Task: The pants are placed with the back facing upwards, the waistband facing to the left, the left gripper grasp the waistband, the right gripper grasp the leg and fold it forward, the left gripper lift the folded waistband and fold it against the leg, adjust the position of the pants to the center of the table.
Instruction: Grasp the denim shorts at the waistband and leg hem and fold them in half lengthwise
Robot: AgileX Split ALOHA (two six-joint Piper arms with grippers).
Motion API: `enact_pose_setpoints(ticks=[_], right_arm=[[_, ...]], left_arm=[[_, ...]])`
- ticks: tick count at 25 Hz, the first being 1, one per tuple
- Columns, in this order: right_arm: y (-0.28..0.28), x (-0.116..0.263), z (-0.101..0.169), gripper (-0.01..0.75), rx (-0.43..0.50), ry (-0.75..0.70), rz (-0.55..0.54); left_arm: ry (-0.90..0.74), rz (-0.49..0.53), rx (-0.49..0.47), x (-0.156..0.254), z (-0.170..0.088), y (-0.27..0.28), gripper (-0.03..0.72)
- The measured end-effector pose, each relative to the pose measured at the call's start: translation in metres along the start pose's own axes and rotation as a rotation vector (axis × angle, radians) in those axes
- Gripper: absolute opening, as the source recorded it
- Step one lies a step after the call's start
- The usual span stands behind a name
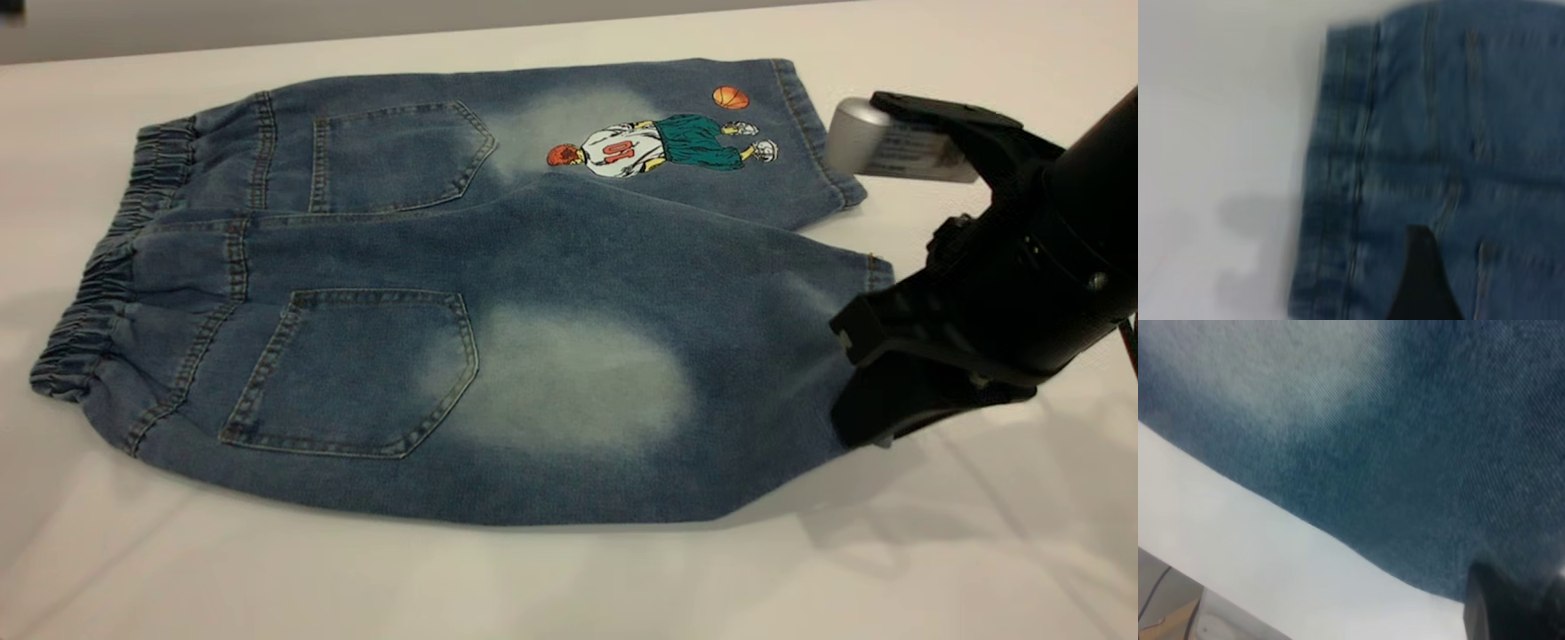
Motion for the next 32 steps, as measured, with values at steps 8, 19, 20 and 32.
enact_pose_setpoints(ticks=[8, 19, 20, 32], right_arm=[[0.0, 0.001, 0.002, 0.029, -0.015, 0.012, 0.009], [0.0, 0.001, 0.002, 0.029, -0.018, 0.017, 0.011], [0.0, 0.001, 0.003, 0.029, -0.019, 0.018, 0.012], [0.0, 0.002, 0.005, 0.029, -0.041, 0.019, 0.017]], left_arm=[[-0.051, 0.143, -0.085, 0.034, 0.02, -0.035, 0.456], [-0.089, 0.331, -0.189, 0.066, 0.042, -0.084, 0.456], [-0.099, 0.342, -0.199, 0.068, 0.045, -0.086, 0.456], [-0.022, 0.308, -0.25, 0.059, 0.084, -0.103, 0.456]])
Point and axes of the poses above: a point on each arm's last joint axis where the gripper is mounted, y pointing back along that axis away from the gripper, z along the wrist's bending axis when the last joint is at zero, x = y × z, the point moved 4 cm from there along -y, pointing out along that axis toward the gripper, and after that the axes turned 12 degrees about y, right-handed, at the moved point
